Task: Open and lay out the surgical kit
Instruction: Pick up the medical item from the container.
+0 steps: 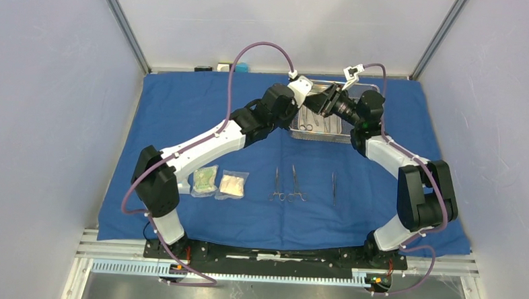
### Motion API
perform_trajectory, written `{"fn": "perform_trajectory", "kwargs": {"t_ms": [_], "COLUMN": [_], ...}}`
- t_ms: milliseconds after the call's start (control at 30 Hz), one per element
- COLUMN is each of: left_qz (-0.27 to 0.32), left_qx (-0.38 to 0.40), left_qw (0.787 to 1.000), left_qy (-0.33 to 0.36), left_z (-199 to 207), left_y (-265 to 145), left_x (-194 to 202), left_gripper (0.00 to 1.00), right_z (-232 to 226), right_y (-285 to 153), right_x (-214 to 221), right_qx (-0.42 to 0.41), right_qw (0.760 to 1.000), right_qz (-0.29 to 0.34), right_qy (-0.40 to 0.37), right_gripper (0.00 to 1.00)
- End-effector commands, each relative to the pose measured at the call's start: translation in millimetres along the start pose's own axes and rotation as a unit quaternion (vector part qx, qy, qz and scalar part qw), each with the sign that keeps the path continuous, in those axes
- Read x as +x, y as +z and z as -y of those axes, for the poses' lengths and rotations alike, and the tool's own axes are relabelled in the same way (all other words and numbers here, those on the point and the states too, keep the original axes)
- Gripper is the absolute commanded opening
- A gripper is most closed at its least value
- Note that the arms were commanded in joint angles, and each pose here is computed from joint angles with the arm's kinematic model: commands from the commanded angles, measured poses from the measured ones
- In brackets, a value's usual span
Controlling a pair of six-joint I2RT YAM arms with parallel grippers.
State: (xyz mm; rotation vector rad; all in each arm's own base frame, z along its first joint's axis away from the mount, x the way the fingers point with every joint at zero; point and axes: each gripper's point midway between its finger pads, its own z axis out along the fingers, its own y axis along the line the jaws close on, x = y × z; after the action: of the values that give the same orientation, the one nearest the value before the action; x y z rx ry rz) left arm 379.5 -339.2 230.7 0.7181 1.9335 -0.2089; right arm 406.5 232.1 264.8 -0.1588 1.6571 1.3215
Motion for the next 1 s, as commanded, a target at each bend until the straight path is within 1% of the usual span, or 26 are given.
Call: {"fn": "perform_trajectory", "kwargs": {"t_ms": [0,267,600,967], "left_qz": [0.03,0.028,0.028,0.028], "left_qx": [-0.017,-0.014,-0.012,-0.01], "left_qw": [0.999,0.999,0.999,0.999], "left_qy": [0.016,0.019,0.017,0.017], "left_z": [-6,-2,-1,1], "left_y": [-2,-2,-2,-2], "left_x": [-23,-21,-22,-21], "left_gripper": [0.02,0.02,0.02,0.02], "right_z": [-12,-27,-14,-13], "right_y": [1,3,7,13], "right_x": [-4,-10,-4,-1], "right_qx": [-0.017,-0.047,-0.026,-0.023], "right_qw": [1.0,0.999,1.0,1.0], "right_qz": [0.015,0.024,0.016,0.011], "right_qy": [-0.009,-0.008,0.001,0.001], "right_gripper": [0.41,0.4,0.34,0.3]}}
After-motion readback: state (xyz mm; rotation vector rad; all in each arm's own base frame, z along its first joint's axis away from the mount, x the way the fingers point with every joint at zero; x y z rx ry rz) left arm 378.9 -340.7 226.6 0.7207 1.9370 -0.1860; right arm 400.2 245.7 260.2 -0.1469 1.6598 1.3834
